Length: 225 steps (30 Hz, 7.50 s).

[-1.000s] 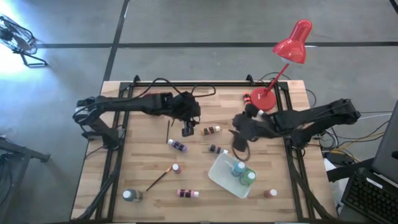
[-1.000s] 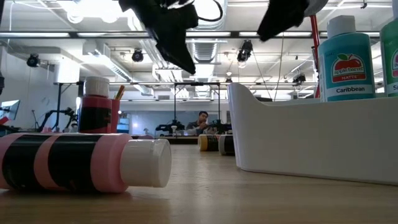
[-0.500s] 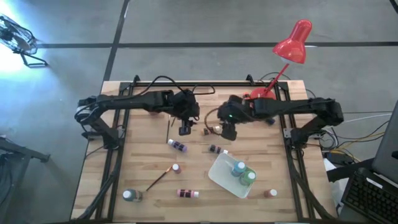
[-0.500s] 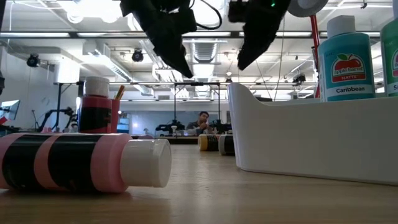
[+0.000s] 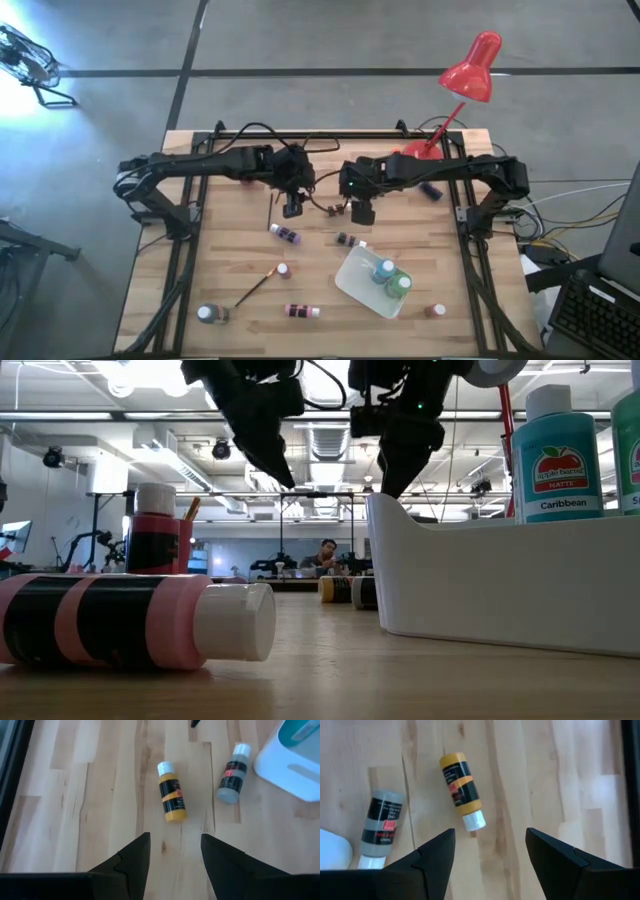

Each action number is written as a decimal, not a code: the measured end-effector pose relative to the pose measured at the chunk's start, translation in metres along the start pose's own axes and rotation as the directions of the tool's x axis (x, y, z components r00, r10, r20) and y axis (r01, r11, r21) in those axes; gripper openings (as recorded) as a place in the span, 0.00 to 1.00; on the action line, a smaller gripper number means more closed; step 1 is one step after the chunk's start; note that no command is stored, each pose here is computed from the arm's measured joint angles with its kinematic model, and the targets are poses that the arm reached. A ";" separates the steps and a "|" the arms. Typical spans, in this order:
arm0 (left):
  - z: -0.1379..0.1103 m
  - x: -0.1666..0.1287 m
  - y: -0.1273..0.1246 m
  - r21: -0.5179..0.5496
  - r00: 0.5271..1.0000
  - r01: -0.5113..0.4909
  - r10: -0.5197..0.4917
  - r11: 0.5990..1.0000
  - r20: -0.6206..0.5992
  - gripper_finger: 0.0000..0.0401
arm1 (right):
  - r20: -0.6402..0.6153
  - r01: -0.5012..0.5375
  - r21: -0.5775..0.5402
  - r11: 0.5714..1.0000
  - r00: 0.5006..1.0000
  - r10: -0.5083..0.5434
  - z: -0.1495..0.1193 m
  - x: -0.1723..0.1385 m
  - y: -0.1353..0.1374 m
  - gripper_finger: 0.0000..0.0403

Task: Pick & Place Paint Supplies
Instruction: Put the orange paint bottle into the white bin

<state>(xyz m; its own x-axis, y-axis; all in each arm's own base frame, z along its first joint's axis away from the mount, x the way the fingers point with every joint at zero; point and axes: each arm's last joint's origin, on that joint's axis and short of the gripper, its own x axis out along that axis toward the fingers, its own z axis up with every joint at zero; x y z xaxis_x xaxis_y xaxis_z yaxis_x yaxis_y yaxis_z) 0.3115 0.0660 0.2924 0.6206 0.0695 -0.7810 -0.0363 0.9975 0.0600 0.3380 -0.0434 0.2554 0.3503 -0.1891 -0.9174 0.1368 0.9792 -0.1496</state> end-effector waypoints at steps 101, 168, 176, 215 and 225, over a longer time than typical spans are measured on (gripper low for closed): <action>0.028 -0.062 0.054 -0.489 0.530 0.838 -0.577 0.243 0.622 0.45 | 0.626 0.781 -0.560 0.277 0.618 -0.476 0.000 -0.128 0.175 0.29; 0.121 -0.005 0.004 -0.307 0.278 0.939 -0.872 0.158 0.402 0.45 | 0.658 0.847 -0.508 0.159 0.501 -0.562 0.029 -0.119 0.182 0.29; 0.122 -0.008 0.002 -0.298 0.275 0.941 -0.873 0.159 0.402 0.45 | 0.684 0.855 -0.486 0.180 0.501 -0.530 0.033 -0.121 0.183 0.29; 0.122 -0.008 -0.005 -0.360 0.290 0.921 -0.876 0.147 0.385 0.30 | 0.665 0.856 -0.486 0.174 0.492 -0.562 0.035 -0.120 0.176 0.29; 0.123 -0.011 -0.005 -0.310 0.285 0.936 -0.877 0.168 0.386 0.30 | 0.677 0.869 -0.413 0.273 0.494 -0.545 0.033 -0.123 0.180 0.56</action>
<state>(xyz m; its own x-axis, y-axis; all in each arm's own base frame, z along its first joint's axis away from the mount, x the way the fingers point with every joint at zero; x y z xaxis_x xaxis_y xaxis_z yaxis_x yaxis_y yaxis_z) 0.4013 0.0588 0.3767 0.5113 -0.8587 -0.0350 0.3323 0.2351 -0.9134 0.3502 0.1540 0.3530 0.7261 -0.6767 -0.1216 -0.0414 0.1335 -0.9902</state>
